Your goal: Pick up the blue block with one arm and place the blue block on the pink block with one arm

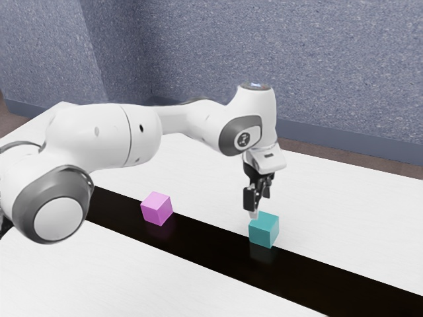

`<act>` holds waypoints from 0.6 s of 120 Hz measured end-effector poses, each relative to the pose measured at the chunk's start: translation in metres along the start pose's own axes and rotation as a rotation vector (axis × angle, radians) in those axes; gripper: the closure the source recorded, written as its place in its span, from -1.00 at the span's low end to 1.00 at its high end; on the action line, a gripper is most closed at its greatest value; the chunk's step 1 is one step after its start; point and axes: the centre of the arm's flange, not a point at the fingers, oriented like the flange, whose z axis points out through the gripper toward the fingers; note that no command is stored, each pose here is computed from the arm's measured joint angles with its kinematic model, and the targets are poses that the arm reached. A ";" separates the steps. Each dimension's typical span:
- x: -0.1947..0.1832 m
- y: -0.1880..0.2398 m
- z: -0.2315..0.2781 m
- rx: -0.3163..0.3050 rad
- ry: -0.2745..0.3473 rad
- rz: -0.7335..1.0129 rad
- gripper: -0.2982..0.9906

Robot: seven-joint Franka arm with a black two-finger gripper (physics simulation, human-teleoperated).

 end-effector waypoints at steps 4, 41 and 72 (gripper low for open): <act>0.002 0.000 0.006 -0.005 -0.003 0.000 -0.54; 0.007 0.000 0.051 -0.054 -0.024 -0.011 -0.54; 0.007 0.001 0.065 -0.074 -0.026 -0.023 -0.28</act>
